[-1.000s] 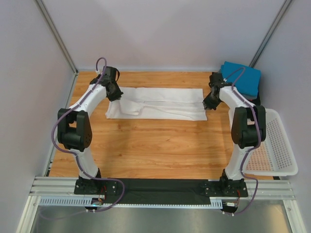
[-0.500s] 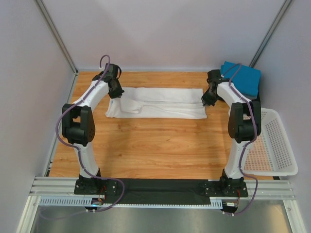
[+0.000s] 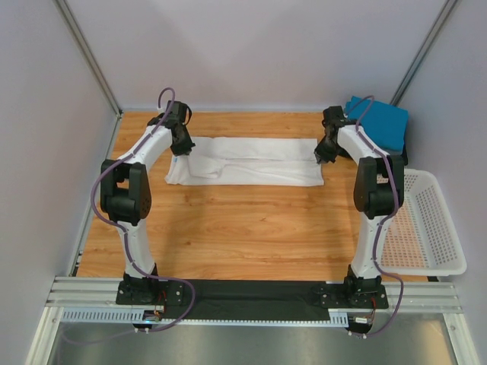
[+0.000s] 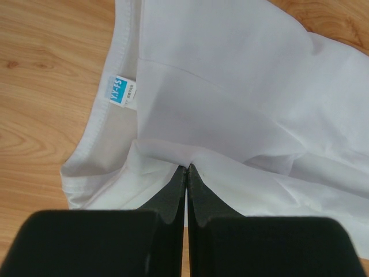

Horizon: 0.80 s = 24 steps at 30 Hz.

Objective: Fold and stack the t-shirts
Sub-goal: Fold the tshirt

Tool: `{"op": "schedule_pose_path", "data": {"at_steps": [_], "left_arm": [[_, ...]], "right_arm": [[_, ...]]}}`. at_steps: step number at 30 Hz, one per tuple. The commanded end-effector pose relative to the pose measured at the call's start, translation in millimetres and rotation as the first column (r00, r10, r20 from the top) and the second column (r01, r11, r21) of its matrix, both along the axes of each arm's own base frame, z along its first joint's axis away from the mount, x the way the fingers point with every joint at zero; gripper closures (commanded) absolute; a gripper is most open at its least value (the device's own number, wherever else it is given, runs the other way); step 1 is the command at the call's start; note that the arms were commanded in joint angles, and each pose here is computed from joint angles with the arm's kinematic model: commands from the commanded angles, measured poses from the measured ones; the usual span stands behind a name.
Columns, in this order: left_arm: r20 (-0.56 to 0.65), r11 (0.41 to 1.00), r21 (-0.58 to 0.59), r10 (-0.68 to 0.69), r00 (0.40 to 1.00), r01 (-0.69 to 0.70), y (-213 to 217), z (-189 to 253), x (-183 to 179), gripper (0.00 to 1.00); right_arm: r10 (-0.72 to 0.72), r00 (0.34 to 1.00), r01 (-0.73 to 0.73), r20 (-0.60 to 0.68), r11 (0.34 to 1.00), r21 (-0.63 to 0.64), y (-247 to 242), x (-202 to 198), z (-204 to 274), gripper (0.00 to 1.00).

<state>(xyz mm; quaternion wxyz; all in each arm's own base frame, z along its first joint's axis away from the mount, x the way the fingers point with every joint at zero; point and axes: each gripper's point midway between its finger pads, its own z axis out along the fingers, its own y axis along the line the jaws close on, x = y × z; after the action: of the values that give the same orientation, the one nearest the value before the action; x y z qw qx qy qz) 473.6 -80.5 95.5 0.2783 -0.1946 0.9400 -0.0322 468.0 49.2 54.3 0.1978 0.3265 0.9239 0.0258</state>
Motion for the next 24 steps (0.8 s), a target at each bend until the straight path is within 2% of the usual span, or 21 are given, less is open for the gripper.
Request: {"op": "schedule_pose_path", "data": {"at_steps": [1,21,24], "left_arm": [[0.043,1.0,0.019,-0.002,0.999,0.001,1.8,15.2,11.5,1.0],[0.032,1.0,0.021,-0.011,0.999,0.01,0.0,7.5,18.8,1.0],[0.032,1.0,0.017,-0.016,0.999,0.016,-1.4,6.9,21.1,1.0]], "right_arm": [[0.004,0.999,-0.003,0.034,1.0,-0.031,-6.9,12.8,10.0,1.0],[0.033,0.998,-0.03,0.048,0.999,-0.045,-6.5,33.1,8.3,0.99],[0.043,0.998,-0.04,0.055,0.998,-0.04,-4.4,35.4,9.5,0.87]]}}
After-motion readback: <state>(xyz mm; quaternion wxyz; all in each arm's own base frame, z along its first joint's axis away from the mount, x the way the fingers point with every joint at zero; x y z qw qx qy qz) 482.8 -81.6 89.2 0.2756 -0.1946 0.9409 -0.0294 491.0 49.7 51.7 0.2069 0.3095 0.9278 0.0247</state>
